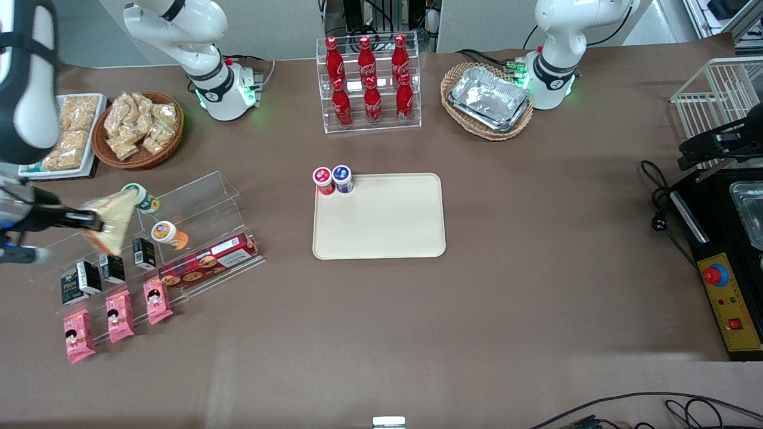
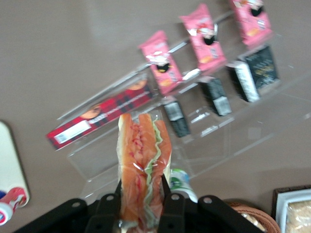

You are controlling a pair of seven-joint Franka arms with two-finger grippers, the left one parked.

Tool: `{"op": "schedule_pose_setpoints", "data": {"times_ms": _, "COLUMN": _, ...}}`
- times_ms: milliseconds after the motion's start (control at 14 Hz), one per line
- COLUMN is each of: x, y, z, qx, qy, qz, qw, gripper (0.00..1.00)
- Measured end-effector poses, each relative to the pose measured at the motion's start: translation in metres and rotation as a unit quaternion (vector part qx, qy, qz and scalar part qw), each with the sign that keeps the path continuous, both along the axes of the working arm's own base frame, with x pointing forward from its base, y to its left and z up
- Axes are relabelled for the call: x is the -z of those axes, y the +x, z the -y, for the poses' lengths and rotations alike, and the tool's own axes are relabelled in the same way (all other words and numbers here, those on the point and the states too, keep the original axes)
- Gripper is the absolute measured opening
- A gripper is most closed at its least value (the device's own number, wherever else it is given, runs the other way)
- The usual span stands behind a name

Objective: Place sandwich on tray
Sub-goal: 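Lift the sandwich off the rack with the right gripper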

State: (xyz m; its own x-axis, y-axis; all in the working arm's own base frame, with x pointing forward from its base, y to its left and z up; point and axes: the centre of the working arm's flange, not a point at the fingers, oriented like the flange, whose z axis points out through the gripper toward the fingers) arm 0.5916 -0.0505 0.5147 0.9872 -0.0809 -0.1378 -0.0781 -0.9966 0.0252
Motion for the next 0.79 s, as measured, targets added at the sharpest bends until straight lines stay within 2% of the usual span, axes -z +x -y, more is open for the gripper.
{"op": "schedule_pose_setpoints", "data": {"times_ms": 214, "x": 0.002, "y": 0.002, "z": -0.091, "qx": -0.080, "qy": 0.013, "qz": -0.002, "qw": 0.9967, "gripper": 0.26}}
{"op": "schedule_pose_setpoints", "data": {"times_ms": 429, "x": 0.006, "y": -0.008, "z": -0.181, "qx": -0.160, "qy": 0.027, "qz": -0.005, "qw": 0.9867, "gripper": 0.26}}
{"op": "schedule_pose_setpoints", "data": {"times_ms": 643, "x": 0.008, "y": -0.029, "z": -0.268, "qx": -0.238, "qy": 0.042, "qz": 0.003, "qw": 0.9704, "gripper": 0.27}}
{"op": "schedule_pose_setpoints", "data": {"times_ms": 786, "x": 0.015, "y": -0.047, "z": -0.324, "qx": -0.288, "qy": 0.043, "qz": 0.008, "qw": 0.9566, "gripper": 0.27}}
